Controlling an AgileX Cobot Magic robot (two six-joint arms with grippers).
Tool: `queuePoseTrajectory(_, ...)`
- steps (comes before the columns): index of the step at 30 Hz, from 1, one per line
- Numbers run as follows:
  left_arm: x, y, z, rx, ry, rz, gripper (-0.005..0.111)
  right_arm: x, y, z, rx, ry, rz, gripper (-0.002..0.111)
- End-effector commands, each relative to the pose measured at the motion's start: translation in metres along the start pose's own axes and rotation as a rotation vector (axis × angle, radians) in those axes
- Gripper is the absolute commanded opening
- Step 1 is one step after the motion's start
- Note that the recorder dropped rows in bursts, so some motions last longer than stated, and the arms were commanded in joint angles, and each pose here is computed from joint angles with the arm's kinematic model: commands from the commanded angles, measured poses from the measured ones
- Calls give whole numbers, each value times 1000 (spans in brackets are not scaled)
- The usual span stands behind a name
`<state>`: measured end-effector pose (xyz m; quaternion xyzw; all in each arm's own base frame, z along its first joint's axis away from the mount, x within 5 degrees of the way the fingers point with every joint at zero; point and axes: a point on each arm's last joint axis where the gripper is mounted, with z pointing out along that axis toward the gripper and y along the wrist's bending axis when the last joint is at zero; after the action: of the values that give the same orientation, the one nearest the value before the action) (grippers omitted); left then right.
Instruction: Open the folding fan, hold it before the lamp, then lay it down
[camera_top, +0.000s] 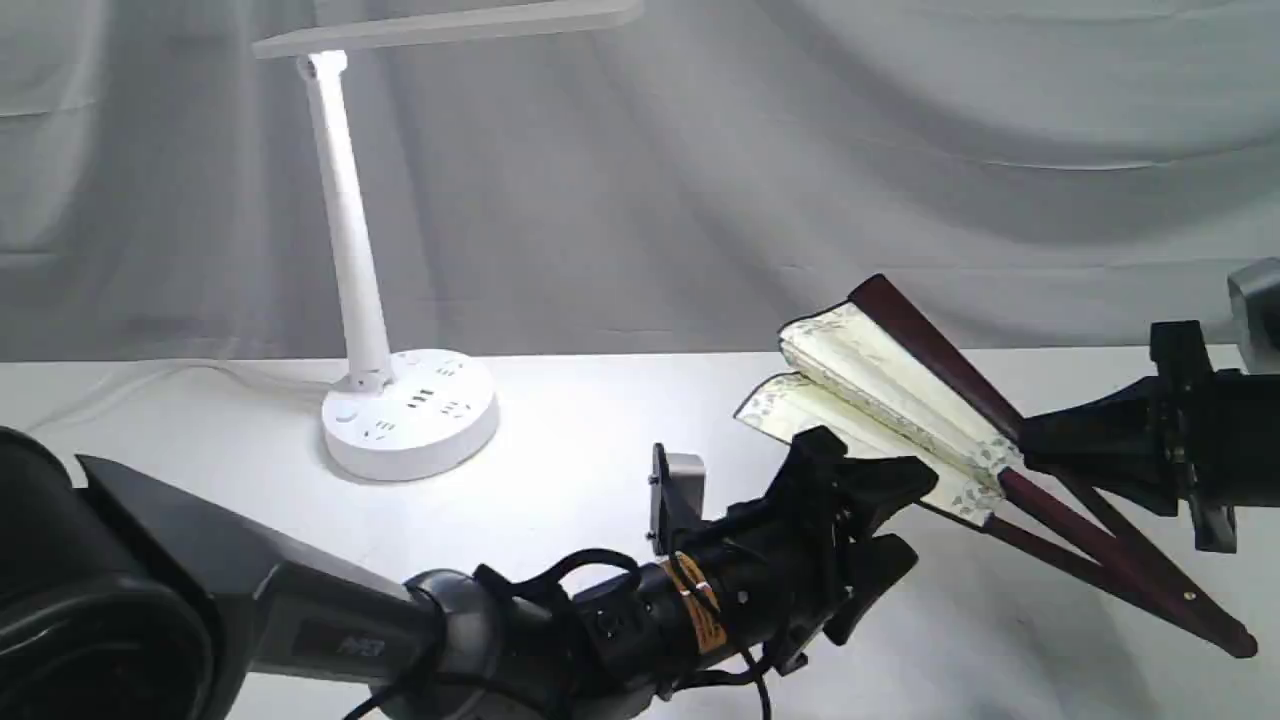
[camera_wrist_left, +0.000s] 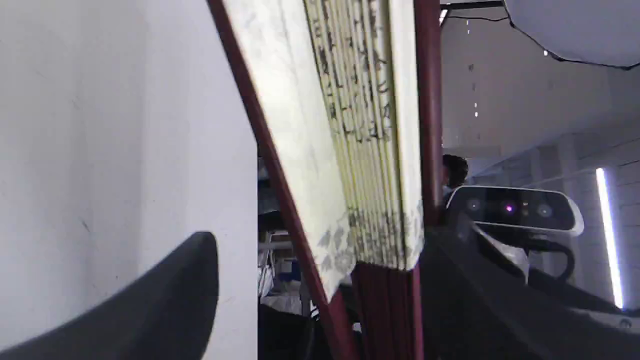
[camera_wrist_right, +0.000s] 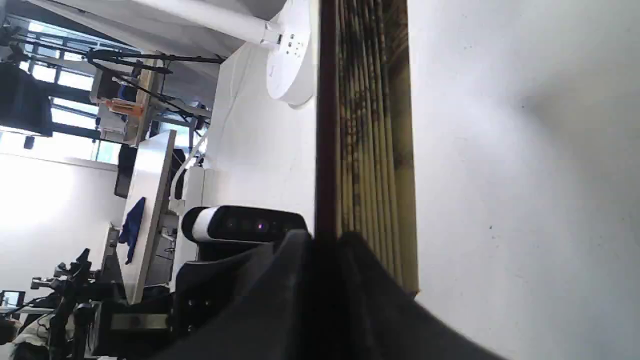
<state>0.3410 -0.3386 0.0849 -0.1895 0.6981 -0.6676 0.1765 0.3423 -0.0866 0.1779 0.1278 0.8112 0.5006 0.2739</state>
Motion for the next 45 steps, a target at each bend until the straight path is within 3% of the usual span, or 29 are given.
queuePoseTrajectory(1,-6,-2,0,18,-85,-19,56,-1,5,-1,-21,-6,-20,0)
queuePoseTrajectory(7,-16,-3,-1,32,-190,-6,32,0,5,-1,-17,1,-19,0)
queuePoseTrajectory(14,-16,-1,7,45,-168,26,32,0,5,-1,-17,1,-7,0)
queuePoseTrajectory(19,-11,13,9,13,-129,-82,32,0,5,-1,-20,-5,-8,0)
queuePoseTrajectory(22,-8,15,10,-3,-95,-93,36,-1,6,-1,-26,-16,-18,0)
queuePoseTrajectory(29,-17,13,10,21,-187,-90,49,0,5,-1,-18,0,-18,0)
queuePoseTrajectory(37,-21,-2,20,69,-200,-38,48,1,5,-1,-14,10,-14,0)
queuePoseTrajectory(42,-23,-8,23,88,-200,-34,34,1,5,-1,-14,10,-8,0)
queuePoseTrajectory(45,-23,-8,23,82,-202,-32,32,1,5,-1,-14,10,-8,0)
